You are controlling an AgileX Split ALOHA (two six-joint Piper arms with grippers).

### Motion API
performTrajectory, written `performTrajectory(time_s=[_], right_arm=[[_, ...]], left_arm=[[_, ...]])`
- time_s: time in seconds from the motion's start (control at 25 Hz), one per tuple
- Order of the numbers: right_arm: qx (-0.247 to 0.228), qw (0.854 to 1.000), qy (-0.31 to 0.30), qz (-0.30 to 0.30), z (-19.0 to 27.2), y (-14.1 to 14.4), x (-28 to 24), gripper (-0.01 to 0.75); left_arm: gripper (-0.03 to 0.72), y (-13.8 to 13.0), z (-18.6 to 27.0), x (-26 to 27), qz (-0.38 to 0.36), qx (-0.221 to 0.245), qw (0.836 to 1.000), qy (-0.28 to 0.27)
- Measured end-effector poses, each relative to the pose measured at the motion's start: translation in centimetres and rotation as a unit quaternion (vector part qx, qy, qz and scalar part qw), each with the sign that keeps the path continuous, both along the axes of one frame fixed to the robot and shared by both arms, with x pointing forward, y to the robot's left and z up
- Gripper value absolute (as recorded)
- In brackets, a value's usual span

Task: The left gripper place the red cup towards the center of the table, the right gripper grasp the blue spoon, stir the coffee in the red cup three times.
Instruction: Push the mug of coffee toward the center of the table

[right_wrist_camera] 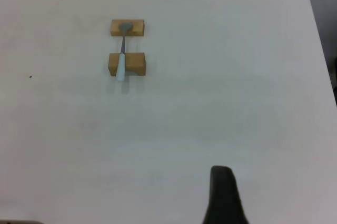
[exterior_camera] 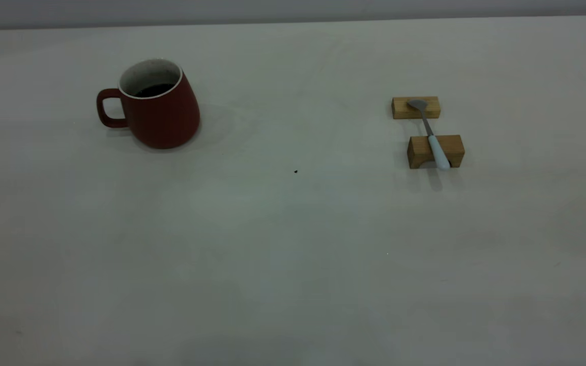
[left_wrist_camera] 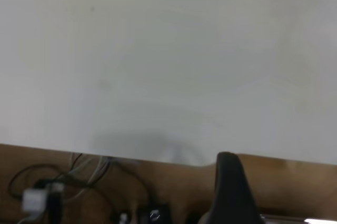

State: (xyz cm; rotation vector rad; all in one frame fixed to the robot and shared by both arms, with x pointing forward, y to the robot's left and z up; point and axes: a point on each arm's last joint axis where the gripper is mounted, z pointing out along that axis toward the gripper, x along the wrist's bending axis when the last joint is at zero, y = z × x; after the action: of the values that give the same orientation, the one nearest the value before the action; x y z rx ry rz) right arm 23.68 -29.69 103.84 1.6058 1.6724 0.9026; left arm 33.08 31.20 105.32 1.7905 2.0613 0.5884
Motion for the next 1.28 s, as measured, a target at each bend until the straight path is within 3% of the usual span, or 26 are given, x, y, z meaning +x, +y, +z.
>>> performTrajectory(time_s=[0.4, 0.68, 0.76, 0.92, 1.04, 1.28], right_arm=[[0.0, 1.0, 0.0, 0.0, 0.0, 0.0, 0.0, 0.58], [0.0, 1.0, 0.0, 0.0, 0.0, 0.0, 0.0, 0.58], [0.0, 1.0, 0.0, 0.0, 0.0, 0.0, 0.0, 0.58], [0.0, 1.0, 0.0, 0.0, 0.0, 0.0, 0.0, 0.58], [0.0, 1.0, 0.0, 0.0, 0.0, 0.0, 0.0, 0.58], [0.0, 1.0, 0.0, 0.0, 0.0, 0.0, 0.0, 0.58]], left_arm=[[0.551, 1.6, -4.2, 14.8, -0.066, 0.071, 0.993, 0.068], [0.551, 2.1, -8.4, 26.0, -0.196, 0.103, 0.967, 0.129], [0.551, 1.9, -10.4, 28.5, -0.248, 0.096, 0.95, 0.161], [0.551, 1.4, -13.6, 32.1, -0.376, 0.072, 0.9, 0.209], [0.551, 0.7, -15.3, 34.4, -0.455, 0.059, 0.867, 0.194], [0.551, -0.9, -18.0, 37.0, -0.575, 0.09, 0.795, 0.171]])
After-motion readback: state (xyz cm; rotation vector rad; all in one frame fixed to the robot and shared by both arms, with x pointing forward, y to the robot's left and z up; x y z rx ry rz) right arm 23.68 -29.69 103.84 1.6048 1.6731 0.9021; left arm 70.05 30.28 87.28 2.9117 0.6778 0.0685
